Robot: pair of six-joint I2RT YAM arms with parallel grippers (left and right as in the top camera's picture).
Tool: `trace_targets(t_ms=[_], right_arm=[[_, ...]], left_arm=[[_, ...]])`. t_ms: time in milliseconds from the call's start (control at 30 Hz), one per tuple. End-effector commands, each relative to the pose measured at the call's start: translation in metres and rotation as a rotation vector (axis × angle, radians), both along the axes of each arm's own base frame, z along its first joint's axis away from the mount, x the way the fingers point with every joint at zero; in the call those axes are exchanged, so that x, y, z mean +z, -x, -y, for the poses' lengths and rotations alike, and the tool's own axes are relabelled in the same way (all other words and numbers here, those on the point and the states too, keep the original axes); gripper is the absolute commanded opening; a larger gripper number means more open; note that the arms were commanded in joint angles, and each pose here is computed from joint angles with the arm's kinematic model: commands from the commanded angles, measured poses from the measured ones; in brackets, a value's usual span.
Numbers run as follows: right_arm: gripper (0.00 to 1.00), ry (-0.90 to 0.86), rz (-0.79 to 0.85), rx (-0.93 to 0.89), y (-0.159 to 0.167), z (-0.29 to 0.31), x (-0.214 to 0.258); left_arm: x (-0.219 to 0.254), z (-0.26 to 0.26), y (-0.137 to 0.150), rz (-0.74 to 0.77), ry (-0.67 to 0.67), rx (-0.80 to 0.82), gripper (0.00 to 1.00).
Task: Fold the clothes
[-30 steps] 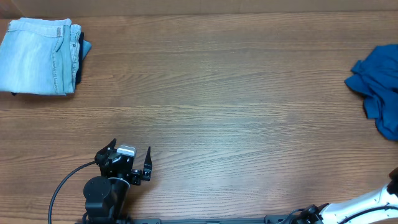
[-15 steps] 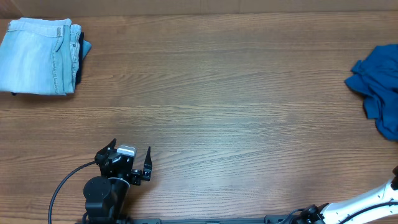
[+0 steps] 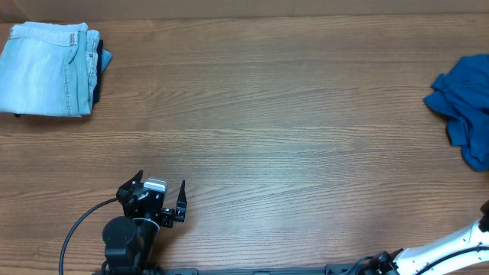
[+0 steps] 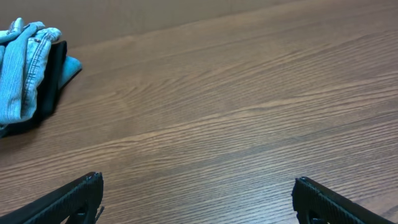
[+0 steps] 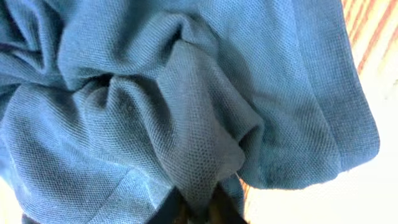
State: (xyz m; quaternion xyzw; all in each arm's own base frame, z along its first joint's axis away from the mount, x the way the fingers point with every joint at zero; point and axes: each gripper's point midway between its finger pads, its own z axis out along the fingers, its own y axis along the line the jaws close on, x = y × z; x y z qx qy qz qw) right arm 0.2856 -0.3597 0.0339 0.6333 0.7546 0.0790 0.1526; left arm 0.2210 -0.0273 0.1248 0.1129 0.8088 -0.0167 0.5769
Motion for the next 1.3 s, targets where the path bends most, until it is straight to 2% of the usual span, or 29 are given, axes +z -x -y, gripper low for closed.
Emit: trace_targets(t_ms=[0,167,333,633,833,1033,1267], right_arm=[[0.04,0.007,0.073,0.015,-0.009,-0.004,0.023],[0.04,0.026,0.282,0.09,-0.036,-0.018,0.088],[0.04,0.106,0.504,0.281,-0.068,-0.058,0.177],[0.04,0.303,0.706,0.718,-0.107,-0.203,0.291],[0.04,0.323,0.825,0.948,-0.106,-0.306,0.337],[0.04,0.206,0.969,1.213,-0.088,-0.411,0.361],[0.04,0.154,1.033,1.375,-0.058,-0.475,0.375]], left_arm=[[0.0,-0.001,0.0,0.009,-0.01,0.001,1.0],[0.0,-0.001,0.0,0.009,-0.01,0.001,1.0],[0.0,-0.001,0.0,0.009,-0.01,0.001,1.0],[0.0,-0.001,0.0,0.009,-0.01,0.001,1.0],[0.0,-0.001,0.0,0.009,-0.01,0.001,1.0],[0.0,-0.001,0.0,0.009,-0.01,0.001,1.0],[0.0,-0.001,0.0,0.009,-0.01,0.001,1.0]])
